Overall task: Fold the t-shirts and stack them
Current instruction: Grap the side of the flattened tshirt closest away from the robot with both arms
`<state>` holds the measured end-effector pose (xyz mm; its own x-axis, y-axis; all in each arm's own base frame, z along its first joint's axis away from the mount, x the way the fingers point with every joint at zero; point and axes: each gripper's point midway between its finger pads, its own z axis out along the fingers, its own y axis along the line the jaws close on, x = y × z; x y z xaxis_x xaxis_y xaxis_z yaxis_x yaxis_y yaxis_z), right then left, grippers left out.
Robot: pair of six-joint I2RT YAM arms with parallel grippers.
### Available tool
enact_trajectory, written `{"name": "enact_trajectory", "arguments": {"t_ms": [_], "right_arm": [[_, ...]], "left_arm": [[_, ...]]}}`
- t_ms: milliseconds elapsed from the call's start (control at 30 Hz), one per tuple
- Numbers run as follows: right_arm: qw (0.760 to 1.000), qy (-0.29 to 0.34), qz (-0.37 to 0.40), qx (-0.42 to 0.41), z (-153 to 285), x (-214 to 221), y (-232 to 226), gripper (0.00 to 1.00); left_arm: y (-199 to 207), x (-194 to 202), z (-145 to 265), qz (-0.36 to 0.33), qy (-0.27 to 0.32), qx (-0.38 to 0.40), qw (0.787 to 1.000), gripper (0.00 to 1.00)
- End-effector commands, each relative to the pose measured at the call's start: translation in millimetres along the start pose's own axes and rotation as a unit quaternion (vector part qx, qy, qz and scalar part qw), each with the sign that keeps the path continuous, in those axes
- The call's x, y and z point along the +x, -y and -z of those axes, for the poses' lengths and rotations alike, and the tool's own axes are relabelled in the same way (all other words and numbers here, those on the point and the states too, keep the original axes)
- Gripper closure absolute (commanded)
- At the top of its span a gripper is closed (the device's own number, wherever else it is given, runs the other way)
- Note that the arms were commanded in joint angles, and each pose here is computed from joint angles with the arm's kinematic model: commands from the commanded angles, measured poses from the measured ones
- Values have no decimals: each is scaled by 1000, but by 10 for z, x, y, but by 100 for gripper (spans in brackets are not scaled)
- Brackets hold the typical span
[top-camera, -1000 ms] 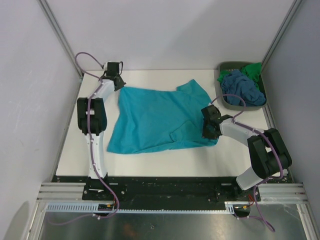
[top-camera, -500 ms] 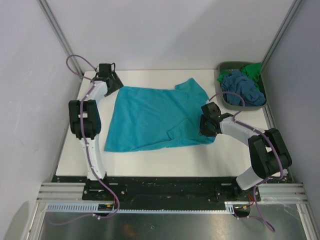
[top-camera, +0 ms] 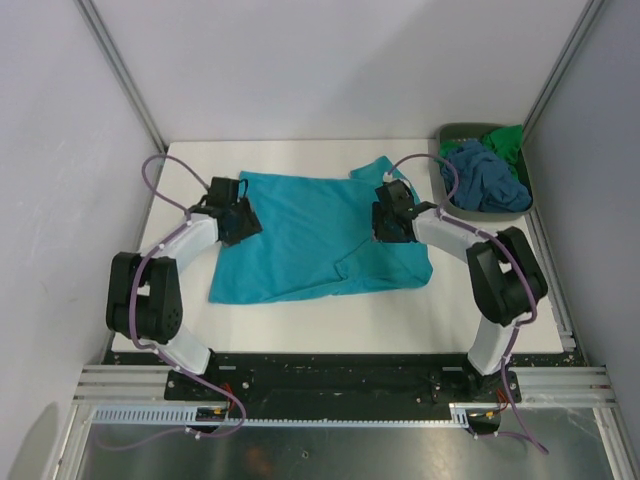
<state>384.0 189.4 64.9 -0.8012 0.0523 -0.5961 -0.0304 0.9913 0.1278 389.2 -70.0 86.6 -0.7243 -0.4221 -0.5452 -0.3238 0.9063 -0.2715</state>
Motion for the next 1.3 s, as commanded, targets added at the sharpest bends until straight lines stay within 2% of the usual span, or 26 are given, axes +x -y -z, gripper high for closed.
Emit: {"name": "enact_trajectory", "arguments": {"t_ms": [0, 367, 767, 933, 1267], "right_arm": [[1000, 12, 19, 19, -152, -136, 44, 44], [999, 16, 28, 23, -163, -139, -83, 43], [999, -2, 36, 16, -311, -44, -258, 45], [999, -15, 35, 25, -367, 14, -237, 52], [999, -11, 31, 20, -293, -13, -288, 76]], "left_arm": [[-99, 146, 17, 23, -10, -5, 1000, 35], [-598, 385, -17, 77, -16, -86, 993, 33], [-960, 457, -14, 82, -22, -141, 986, 30], [-1069, 515, 13, 86, -24, -157, 984, 30], [-1188, 490, 82, 88, -20, -163, 982, 29]]}}
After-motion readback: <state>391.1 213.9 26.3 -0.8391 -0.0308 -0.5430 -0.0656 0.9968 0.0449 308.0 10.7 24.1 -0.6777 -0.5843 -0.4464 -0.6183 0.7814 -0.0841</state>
